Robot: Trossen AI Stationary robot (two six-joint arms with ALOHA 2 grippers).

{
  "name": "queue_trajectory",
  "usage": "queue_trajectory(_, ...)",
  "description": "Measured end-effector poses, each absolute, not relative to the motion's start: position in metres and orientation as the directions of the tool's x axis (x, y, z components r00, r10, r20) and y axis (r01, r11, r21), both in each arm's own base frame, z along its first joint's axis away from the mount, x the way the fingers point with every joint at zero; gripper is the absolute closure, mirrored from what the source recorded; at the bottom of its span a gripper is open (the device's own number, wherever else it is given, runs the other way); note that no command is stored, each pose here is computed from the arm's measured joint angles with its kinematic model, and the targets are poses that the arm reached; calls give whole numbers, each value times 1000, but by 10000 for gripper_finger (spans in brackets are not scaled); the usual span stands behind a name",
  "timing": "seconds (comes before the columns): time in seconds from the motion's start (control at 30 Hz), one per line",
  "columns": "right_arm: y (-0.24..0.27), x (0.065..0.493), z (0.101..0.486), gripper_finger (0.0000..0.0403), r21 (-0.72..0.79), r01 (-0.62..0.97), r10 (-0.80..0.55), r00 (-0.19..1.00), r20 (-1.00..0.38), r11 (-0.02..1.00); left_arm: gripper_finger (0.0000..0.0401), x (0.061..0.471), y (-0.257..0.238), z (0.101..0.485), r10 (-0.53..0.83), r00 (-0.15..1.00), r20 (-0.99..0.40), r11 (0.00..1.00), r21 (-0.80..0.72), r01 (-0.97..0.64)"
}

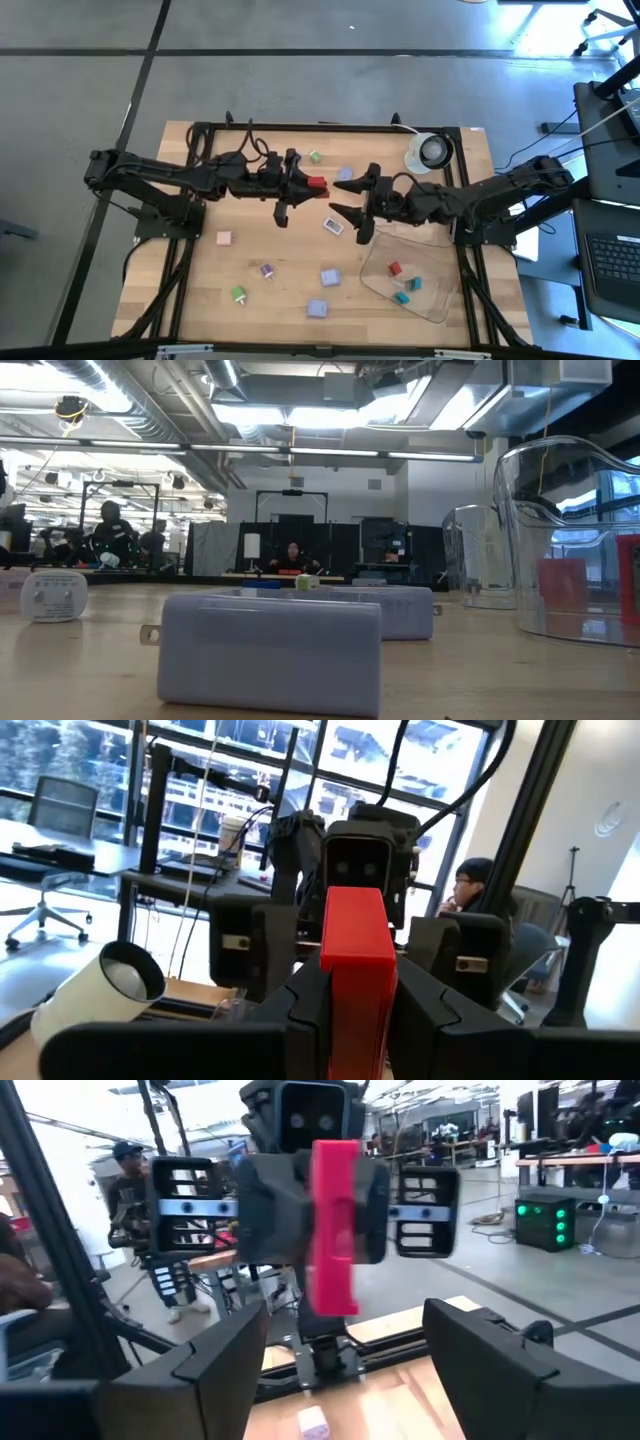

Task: Pick & Place Office items
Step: Put the red digital timer into the bottom transparent bin

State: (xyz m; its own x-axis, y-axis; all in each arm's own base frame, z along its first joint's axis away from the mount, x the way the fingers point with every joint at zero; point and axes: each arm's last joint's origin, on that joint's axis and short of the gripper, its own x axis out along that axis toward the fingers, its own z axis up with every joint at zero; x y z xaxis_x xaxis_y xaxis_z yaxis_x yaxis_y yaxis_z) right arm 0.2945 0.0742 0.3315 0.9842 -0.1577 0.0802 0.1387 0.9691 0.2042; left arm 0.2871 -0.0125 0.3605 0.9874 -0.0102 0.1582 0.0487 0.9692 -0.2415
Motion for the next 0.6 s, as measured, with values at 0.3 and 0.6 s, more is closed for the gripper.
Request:
queue_trajectory(0.3, 68, 304, 329, 145, 215, 86, -114, 986, 121, 973, 343, 288, -17, 360, 14, 986, 164, 976, -217, 22)
queue_trajectory(0.6, 66, 312, 325, 147, 224, 67, -103, 983, 150, 972, 343, 288, -20, 360, 8, 987, 162, 977, -211, 26)
